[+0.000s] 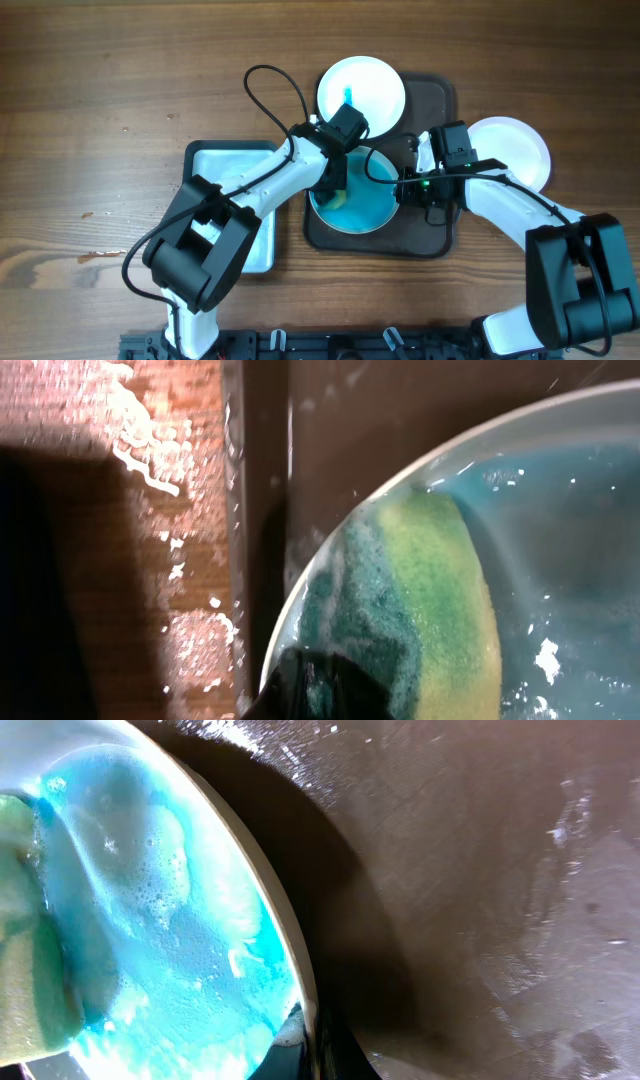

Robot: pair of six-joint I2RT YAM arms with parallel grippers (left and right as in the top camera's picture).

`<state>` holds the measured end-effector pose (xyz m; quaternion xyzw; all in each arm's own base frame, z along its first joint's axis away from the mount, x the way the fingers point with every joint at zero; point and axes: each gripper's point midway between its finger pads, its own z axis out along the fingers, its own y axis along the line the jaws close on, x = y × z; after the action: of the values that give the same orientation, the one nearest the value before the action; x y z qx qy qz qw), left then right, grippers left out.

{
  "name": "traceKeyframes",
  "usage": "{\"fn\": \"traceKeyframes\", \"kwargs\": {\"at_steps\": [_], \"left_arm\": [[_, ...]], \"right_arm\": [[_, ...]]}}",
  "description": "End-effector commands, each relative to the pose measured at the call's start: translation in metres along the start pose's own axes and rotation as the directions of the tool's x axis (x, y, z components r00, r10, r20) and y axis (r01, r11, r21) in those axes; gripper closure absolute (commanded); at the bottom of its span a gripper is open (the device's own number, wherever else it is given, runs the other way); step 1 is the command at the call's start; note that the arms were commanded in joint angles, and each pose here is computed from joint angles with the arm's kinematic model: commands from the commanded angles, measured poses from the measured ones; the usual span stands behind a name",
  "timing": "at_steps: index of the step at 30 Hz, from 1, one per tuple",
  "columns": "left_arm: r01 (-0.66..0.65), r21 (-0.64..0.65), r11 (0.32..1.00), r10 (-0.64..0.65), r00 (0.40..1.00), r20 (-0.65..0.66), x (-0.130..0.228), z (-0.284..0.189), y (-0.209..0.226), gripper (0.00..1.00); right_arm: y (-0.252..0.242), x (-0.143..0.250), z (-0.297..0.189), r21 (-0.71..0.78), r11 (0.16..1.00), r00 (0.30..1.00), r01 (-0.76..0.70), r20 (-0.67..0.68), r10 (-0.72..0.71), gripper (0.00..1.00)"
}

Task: Clean dirty plates on tray and stack at the side
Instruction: 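Scrub the held plate with the sponge in the left gripper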

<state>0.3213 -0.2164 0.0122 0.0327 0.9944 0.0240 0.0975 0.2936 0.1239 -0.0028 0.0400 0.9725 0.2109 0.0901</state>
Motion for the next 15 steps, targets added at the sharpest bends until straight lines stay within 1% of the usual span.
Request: {"fn": "traceKeyframes", "kwargs": {"at_steps": [1,2,3,4,7,8,10,11,15], "left_arm": [[-0.028,-0.078,0.997,0.021,0.995,-0.098,0.026,0.018,0.021,0.96],[-0.026,-0.001,1.000,0.025,0.991,-0.128,0.032,0.018,0.005,0.96],[-0.023,0.047,0.999,0.029,0.989,-0.142,0.035,0.018,-0.005,0.96],[-0.017,0.162,0.987,0.045,0.985,-0.169,0.040,0.014,-0.029,0.96],[-0.028,0.426,0.904,0.120,0.974,-0.191,0.051,-0.001,-0.091,0.96],[-0.038,0.486,0.873,0.149,0.970,-0.191,0.055,-0.006,-0.107,0.96],[-0.058,0.528,0.847,0.188,0.962,-0.197,0.066,-0.005,-0.124,0.96],[-0.059,0.531,0.845,0.198,0.958,-0.208,0.071,-0.004,-0.127,0.96],[-0.038,0.601,0.798,0.254,0.926,-0.280,0.094,-0.010,-0.143,0.96]], "right_arm": [[-0.033,0.025,0.012,0.124,0.992,0.997,-0.021,-0.069,0.029,0.96],[-0.033,0.025,0.012,0.124,0.992,0.997,-0.020,-0.068,0.029,0.96],[-0.033,0.025,0.012,0.124,0.992,0.997,-0.020,-0.068,0.028,0.96],[-0.033,0.025,0.012,0.123,0.992,0.997,-0.020,-0.067,0.029,0.95],[-0.033,0.026,0.012,0.125,0.992,0.997,-0.021,-0.071,0.030,0.96],[-0.034,0.026,0.012,0.125,0.992,0.997,-0.021,-0.071,0.030,0.96],[-0.034,0.026,0.012,0.125,0.992,0.997,-0.021,-0.072,0.030,0.96],[-0.034,0.026,0.012,0.126,0.992,0.997,-0.022,-0.074,0.031,0.96],[-0.034,0.027,0.012,0.127,0.992,0.996,-0.023,-0.077,0.033,0.96]]}}
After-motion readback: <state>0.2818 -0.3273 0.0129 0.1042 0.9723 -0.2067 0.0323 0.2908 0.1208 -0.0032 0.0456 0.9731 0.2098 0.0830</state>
